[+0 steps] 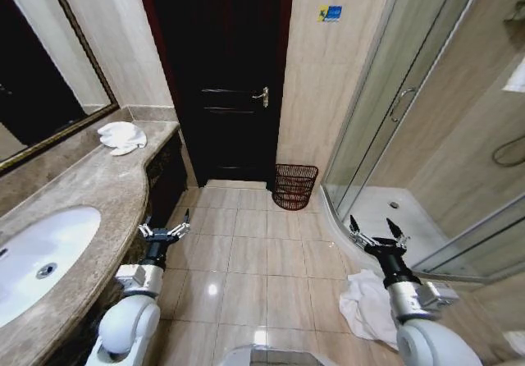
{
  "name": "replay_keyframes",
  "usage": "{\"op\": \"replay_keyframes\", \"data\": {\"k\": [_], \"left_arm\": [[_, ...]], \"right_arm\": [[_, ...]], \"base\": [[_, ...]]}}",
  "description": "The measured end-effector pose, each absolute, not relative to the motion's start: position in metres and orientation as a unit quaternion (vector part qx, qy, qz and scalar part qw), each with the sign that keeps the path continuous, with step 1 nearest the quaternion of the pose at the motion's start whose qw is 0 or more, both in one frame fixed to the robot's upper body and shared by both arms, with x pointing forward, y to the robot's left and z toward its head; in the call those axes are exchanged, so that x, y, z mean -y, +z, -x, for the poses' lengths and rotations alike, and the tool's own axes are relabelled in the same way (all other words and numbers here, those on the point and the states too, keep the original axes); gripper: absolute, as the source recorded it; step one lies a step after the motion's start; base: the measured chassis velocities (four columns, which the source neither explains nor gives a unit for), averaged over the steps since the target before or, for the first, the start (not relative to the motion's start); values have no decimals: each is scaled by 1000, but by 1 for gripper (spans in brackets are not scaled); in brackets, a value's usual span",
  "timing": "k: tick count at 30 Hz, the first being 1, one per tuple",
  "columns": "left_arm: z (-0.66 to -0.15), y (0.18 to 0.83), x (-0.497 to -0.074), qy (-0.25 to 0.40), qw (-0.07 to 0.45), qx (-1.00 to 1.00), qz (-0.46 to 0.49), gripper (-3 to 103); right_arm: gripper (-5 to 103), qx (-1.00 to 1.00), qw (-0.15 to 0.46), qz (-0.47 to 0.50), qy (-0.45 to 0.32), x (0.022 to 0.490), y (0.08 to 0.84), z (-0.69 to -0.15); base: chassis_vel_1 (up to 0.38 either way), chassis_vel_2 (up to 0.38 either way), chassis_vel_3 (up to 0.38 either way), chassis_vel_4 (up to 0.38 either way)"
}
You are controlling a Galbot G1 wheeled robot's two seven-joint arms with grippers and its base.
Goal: Discard the used towel into the hamper.
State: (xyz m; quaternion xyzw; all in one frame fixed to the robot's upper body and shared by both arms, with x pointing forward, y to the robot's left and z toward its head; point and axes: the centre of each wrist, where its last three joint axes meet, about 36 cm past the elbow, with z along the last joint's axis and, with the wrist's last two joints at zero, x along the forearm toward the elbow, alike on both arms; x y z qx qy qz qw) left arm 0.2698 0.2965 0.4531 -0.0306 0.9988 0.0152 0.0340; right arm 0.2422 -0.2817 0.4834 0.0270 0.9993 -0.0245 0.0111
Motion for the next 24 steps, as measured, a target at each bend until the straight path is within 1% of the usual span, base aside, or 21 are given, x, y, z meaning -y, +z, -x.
{"op": "replay_keyframes", "data": {"k": [13,24], "left_arm": [[-262,456,-295,20,26,-999,25,100],[-260,455,-294,35,30,-998,32,100]], "right_arm": [[100,-998,14,-54,-26,279,483,-236],[100,-998,20,-52,-26,279,482,-231]], "base": [[0,0,0,0],[0,0,0,0]]}}
